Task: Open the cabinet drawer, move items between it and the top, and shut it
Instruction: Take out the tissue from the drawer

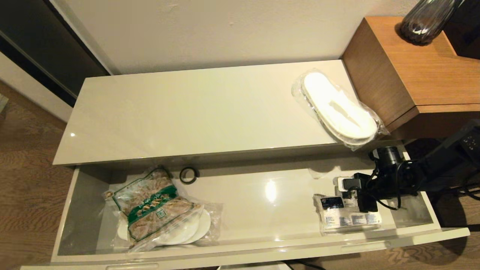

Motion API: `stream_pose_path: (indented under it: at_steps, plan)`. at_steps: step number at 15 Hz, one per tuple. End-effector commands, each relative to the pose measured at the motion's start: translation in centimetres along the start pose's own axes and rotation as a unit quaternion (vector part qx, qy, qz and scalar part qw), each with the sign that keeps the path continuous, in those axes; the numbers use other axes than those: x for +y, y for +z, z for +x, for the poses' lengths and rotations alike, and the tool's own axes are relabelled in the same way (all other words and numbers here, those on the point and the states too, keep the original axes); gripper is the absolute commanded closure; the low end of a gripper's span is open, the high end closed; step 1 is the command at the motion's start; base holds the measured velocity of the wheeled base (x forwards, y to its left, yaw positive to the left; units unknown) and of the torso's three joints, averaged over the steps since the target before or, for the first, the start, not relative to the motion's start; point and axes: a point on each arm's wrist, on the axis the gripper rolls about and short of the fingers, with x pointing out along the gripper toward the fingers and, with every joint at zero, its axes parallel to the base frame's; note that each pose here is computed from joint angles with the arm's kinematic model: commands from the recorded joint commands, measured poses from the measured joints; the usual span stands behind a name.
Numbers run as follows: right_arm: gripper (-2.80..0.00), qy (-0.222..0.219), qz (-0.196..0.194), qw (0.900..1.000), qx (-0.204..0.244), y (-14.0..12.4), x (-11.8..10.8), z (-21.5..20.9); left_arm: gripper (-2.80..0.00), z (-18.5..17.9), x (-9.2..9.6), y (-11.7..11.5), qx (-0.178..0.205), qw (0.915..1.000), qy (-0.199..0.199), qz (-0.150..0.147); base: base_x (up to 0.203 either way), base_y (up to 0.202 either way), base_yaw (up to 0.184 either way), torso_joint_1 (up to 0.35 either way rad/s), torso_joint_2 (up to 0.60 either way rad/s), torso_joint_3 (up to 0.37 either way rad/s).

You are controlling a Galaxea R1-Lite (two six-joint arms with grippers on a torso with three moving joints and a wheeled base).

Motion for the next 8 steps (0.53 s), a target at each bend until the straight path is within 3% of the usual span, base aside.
stream_pose_path:
  at_steps: [1, 6, 8]
  plan:
    - [-2.80, 0.001, -0.004, 1.000, -0.001, 0.3, 0.5, -1.2, 0.00, 0.0, 0.0, 0.0, 0.000, 1.0000, 0.000, 0.000, 0.000, 0.000, 0.000, 0.000, 0.00, 0.000]
    - [-2.80, 0.032, 0.005, 0.999, 0.002, -0.3, 2.1, 0.3, 0.00, 0.0, 0.0, 0.0, 0.000, 1.0000, 0.001, 0.000, 0.000, 0.000, 0.000, 0.000, 0.00, 0.000]
    - [-2.80, 0.024, 0.002, 1.000, 0.004, -0.7, 2.2, 1.7, 0.00, 0.0, 0.0, 0.0, 0.000, 1.0000, 0.001, 0.000, 0.000, 0.000, 0.000, 0.000, 0.00, 0.000]
